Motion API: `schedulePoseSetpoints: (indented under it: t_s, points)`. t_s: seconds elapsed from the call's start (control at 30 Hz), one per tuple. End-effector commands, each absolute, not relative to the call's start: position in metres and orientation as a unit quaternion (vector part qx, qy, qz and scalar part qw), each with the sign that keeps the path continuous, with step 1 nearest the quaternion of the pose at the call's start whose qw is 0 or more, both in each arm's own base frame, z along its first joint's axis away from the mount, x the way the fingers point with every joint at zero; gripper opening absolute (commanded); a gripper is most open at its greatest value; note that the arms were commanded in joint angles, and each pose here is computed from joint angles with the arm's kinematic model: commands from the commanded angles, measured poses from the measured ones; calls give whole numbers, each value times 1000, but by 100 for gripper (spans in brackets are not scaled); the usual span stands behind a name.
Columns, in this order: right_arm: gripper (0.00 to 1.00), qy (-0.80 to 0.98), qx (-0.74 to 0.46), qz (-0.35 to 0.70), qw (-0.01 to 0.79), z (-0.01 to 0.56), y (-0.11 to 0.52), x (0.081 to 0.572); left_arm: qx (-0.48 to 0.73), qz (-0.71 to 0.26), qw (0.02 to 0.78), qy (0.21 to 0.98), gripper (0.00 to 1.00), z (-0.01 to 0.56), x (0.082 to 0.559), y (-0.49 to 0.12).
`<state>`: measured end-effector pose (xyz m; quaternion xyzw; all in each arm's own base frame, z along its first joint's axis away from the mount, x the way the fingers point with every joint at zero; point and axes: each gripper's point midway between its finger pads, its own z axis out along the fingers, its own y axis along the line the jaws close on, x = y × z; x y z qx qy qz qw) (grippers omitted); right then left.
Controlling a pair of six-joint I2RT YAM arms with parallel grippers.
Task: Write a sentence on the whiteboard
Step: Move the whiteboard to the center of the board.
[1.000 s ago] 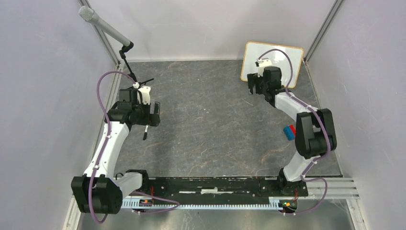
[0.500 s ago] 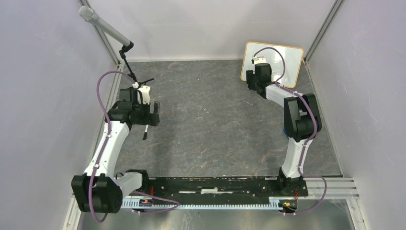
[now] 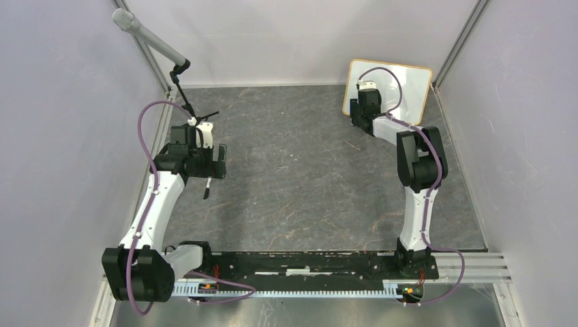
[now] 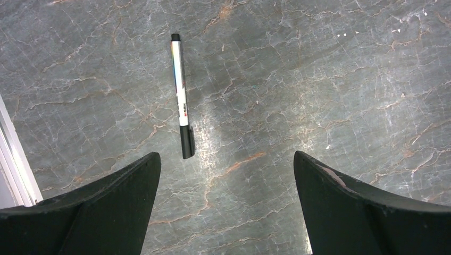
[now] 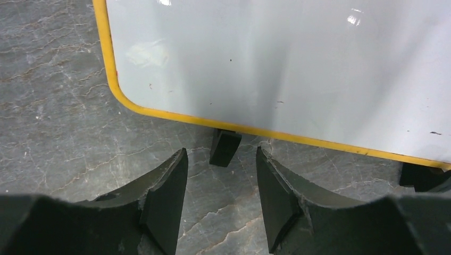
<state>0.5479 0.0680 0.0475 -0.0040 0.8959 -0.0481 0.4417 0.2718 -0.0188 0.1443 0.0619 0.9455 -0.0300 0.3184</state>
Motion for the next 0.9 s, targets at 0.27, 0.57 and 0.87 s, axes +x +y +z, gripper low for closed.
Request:
schedulePoseSetpoints:
  t_s: [0.27,0.57,0.87]
  points:
    - [47,881,23,-70,467,55,61,577,33,-22,345,938,100,158,285,-16]
    - [30,887,19,-68,456,45,57,580,29,-24,344,938,100,157,285,-17]
    - [2,900,-1,-46,433,51,54,558,25,-16,352,936,100,162,287,-14]
